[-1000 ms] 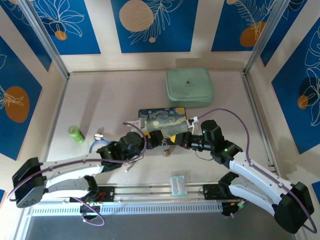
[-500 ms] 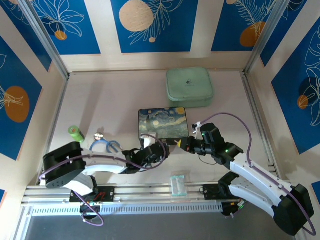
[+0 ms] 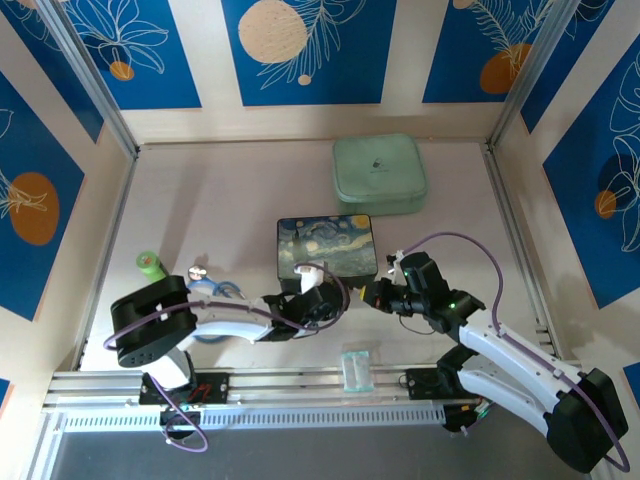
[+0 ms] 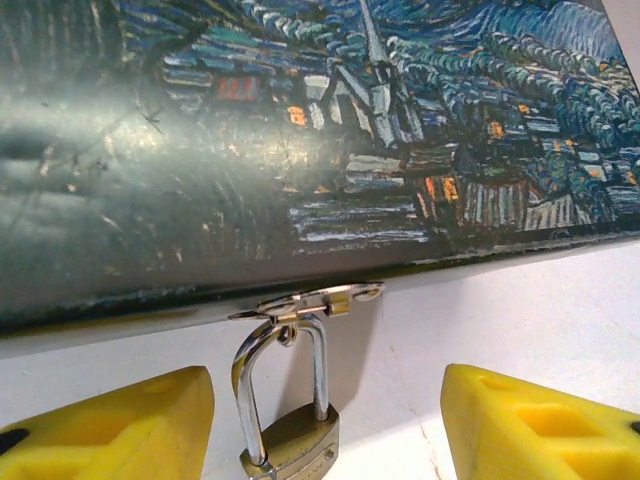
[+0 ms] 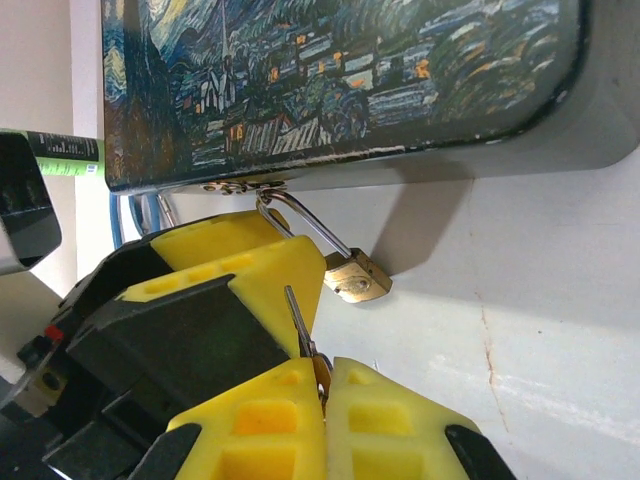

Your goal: Unlock a padlock with a key

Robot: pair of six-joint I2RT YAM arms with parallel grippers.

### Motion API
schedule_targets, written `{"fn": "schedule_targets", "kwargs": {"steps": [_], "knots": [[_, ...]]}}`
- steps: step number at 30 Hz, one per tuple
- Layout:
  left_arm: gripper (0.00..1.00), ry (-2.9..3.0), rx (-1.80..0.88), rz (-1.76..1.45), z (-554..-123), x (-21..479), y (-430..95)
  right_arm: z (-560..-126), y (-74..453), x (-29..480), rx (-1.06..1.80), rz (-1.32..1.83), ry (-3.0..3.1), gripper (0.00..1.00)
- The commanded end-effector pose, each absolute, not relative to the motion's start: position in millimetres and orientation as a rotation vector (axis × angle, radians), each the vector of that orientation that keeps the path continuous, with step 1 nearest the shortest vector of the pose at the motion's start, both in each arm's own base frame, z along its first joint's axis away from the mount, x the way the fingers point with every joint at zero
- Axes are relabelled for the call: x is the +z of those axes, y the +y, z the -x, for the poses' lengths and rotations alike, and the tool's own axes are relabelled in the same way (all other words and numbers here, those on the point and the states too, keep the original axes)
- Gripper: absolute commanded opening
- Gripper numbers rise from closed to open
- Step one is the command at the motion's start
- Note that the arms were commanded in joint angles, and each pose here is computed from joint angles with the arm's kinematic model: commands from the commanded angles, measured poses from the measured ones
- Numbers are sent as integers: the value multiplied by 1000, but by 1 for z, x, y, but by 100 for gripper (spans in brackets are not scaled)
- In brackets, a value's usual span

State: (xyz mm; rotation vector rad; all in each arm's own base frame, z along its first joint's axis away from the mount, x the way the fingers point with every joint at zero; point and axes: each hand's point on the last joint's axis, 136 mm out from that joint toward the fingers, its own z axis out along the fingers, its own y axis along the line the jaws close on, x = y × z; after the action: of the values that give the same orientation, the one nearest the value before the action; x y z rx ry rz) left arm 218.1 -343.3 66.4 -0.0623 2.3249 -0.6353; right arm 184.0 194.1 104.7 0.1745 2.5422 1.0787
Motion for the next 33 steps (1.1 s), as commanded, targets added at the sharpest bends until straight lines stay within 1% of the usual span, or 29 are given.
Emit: {"fn": "schedule_targets", "kwargs": {"steps": [1, 5, 7, 9, 11, 17, 20, 25, 27, 30, 33], "knots": [[60, 2386, -571, 92, -213, 48, -335, -183, 191, 103, 1082, -202, 2535, 0], [57, 2404, -589, 93, -210, 40, -339, -183, 191, 102, 1090, -207, 2533, 0], [55, 2414, -605, 88, -209, 37, -343, -182, 191, 100, 1090, -210, 2537, 0], [51, 2425, -631, 90, -208, 35, -348, -181, 190, 99, 1091, -218, 2539, 0], [49, 2439, -632, 86, -207, 36, -352, -181, 190, 98, 1092, -222, 2539, 0], [32, 2428, -619, 126, -208, 33, -343, -179, 189, 97, 1105, -242, 2531, 0], [30, 2429, -622, 124, -207, 34, -343, -179, 190, 95, 1117, -254, 2532, 0], [18, 2417, -659, 119, -207, 38, -345, -175, 196, 89, 1181, -296, 2530, 0], [15, 2407, -687, 121, -206, 41, -347, -175, 198, 87, 1194, -312, 2539, 0], [14, 2394, -708, 121, -207, 44, -348, -175, 204, 82, 1241, -334, 2548, 0], [7, 2388, -710, 128, -209, 47, -347, -175, 208, 75, 1256, -352, 2572, 0]]}}
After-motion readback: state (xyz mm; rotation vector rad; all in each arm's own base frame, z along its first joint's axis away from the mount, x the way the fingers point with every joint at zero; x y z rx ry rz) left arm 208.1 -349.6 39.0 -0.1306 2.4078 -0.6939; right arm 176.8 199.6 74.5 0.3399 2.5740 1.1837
